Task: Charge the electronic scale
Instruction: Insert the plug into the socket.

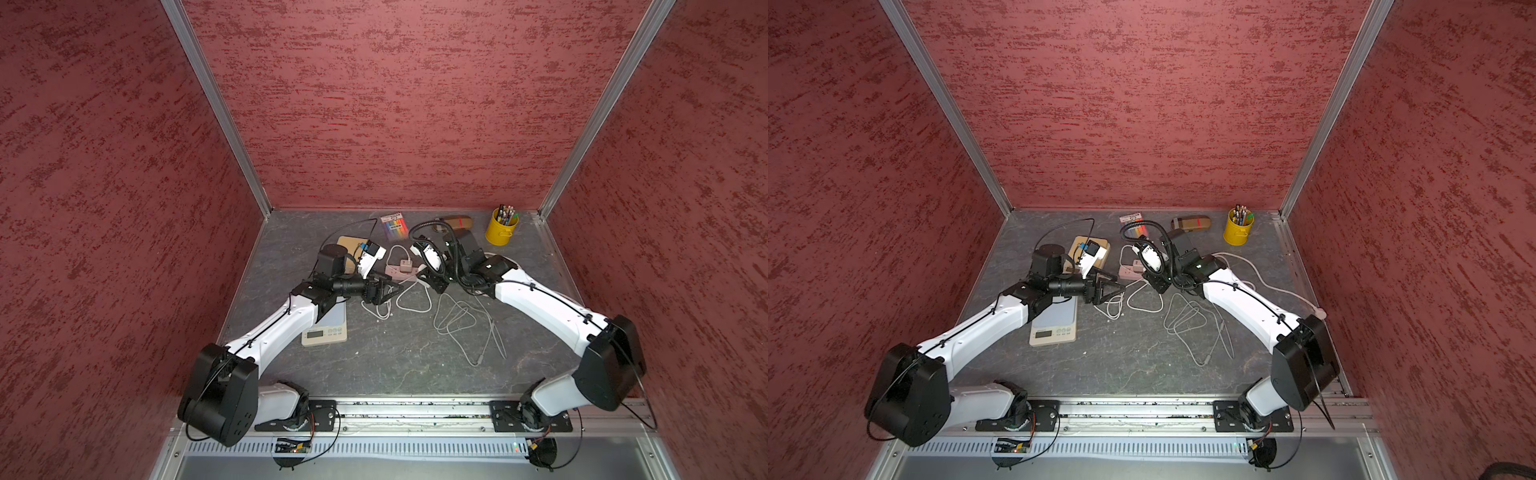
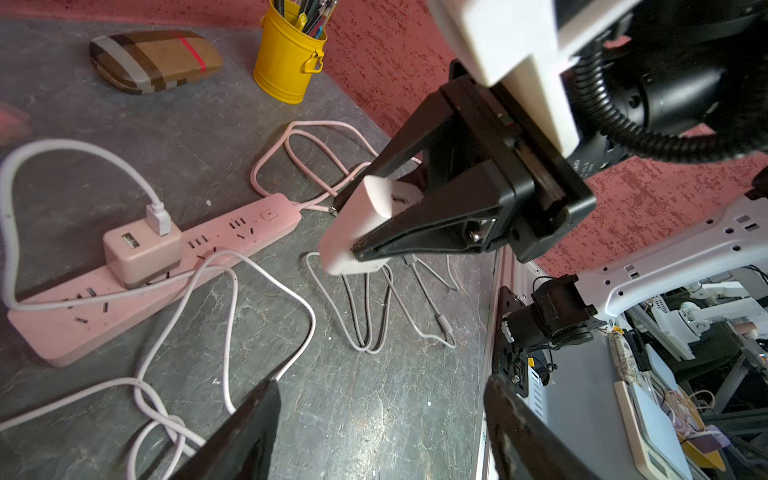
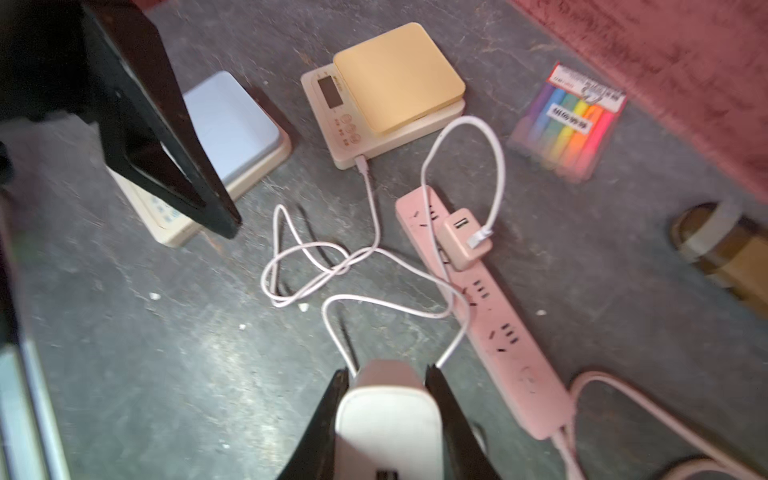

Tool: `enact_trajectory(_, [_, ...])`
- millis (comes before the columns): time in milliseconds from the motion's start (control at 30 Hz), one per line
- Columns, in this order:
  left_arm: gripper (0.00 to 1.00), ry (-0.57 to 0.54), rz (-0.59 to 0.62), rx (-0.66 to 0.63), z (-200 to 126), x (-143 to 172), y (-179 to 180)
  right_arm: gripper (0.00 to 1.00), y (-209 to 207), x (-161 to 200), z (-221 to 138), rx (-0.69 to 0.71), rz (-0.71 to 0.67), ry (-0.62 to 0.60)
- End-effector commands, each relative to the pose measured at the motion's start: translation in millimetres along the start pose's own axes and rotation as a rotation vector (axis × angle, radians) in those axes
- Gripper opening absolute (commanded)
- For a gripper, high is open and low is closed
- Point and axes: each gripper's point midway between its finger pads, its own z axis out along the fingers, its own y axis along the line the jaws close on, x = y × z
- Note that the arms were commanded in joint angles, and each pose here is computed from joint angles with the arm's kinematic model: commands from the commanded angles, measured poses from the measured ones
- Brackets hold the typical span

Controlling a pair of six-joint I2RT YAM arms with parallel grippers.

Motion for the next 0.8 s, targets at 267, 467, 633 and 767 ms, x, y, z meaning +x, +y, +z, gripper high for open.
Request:
enact_trajectory(267, [0.76, -0.035, -0.147, -0.159, -1.2, -9.4, 31.8, 0.00, -31.1, 10.9, 31.0, -0.094, -0.278, -0.028])
enact_trajectory(467, [0.76, -0.016, -0.173, -0.147, 5.4, -3.5, 36.9, 0.00, -50.5, 22.9, 47.1, -0.107, -0.308, -0.037])
enact_trajectory(633, [0.76, -0.005, -0.180, -0.145, 12.2, 1.7, 41.3, 0.00, -61.0, 35.6, 59.6, -0.150, -0.327, 0.002])
enact_trajectory(767, [0.75, 0.027, -0.180, -0.141, 24.8, 8.9, 42.1, 0.00, -69.5, 41.8, 67.7, -0.183, -0.336, 0.010])
